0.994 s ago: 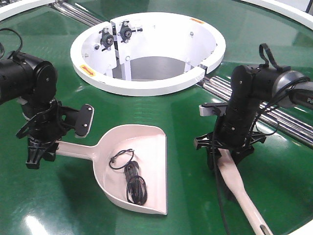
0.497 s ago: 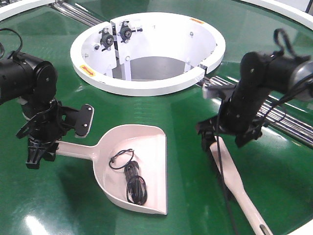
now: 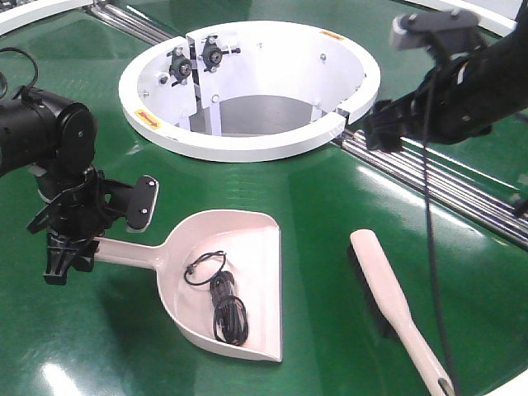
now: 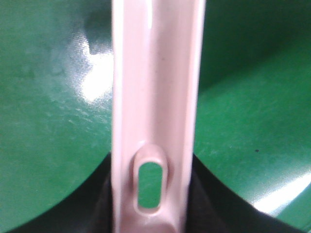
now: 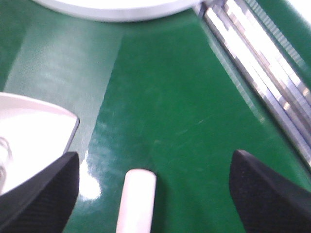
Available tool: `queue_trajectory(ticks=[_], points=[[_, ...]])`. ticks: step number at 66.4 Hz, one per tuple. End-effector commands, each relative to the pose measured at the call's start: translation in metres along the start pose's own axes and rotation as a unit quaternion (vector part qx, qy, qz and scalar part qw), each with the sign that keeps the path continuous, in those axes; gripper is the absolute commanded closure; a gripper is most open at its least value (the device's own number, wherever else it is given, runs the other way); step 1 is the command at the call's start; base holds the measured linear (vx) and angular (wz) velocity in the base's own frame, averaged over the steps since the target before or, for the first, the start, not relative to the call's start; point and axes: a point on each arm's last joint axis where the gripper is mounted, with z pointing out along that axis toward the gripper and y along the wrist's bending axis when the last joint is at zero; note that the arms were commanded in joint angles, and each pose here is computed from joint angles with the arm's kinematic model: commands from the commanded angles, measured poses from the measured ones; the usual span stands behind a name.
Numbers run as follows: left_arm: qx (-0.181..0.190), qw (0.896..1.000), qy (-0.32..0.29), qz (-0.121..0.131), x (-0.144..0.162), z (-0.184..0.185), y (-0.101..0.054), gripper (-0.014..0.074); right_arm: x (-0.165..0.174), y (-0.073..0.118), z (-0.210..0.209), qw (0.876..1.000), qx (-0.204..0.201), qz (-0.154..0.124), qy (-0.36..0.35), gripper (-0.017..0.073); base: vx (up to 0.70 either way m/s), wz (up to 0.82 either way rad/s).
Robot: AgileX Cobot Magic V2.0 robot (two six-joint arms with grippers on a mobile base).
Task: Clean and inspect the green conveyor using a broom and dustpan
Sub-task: 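Lower the brush, open the right gripper and withdraw it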
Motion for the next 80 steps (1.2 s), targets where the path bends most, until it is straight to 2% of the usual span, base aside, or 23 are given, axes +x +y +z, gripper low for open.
queue_trajectory(ticks=[1, 9, 25, 36, 47, 54, 61, 80], points=[[-0.013, 1.000, -0.015, 0.001, -0.002, -0.021, -0.005, 0.0616, -0.005, -0.003, -0.037, 0.996, 0.012, -0.007, -0.089, -0.0017, 0.00, 0.00], [-0.013, 1.000, -0.015, 0.001, -0.002, -0.021, -0.005, 0.0616, 0.019, -0.003, -0.051, 0.989, 0.015, -0.017, -0.147, -0.0017, 0.00, 0.00], [-0.013, 1.000, -0.015, 0.001, -0.002, -0.021, -0.005, 0.0616, 0.091, 0.000, -0.073, 0.974, 0.012, -0.020, -0.227, -0.0017, 0.00, 0.00], [-0.013, 1.000, -0.015, 0.001, -0.002, -0.021, -0.005, 0.0616, 0.136, 0.002, -0.082, 0.958, 0.006, -0.005, -0.285, 0.0020, 0.00, 0.00], [-0.013, 1.000, -0.015, 0.001, -0.002, -0.021, -0.005, 0.0616, 0.170, 0.003, -0.086, 0.949, -0.002, 0.017, -0.315, 0.0170, 0.00, 0.00], [-0.013, 1.000, -0.015, 0.001, -0.002, -0.021, -0.005, 0.0616, 0.179, 0.003, -0.091, 0.945, -0.002, 0.017, -0.326, 0.0349, 0.00, 0.00], [-0.013, 1.000, -0.015, 0.001, -0.002, -0.021, -0.005, 0.0616, 0.180, 0.003, -0.094, 0.942, -0.001, 0.017, -0.334, 0.0574, 0.00, 0.00], [-0.013, 1.000, -0.015, 0.001, -0.002, -0.021, -0.005, 0.0616, 0.179, 0.003, -0.095, 0.939, -0.002, 0.016, -0.343, 0.0569, 0.00, 0.00]])
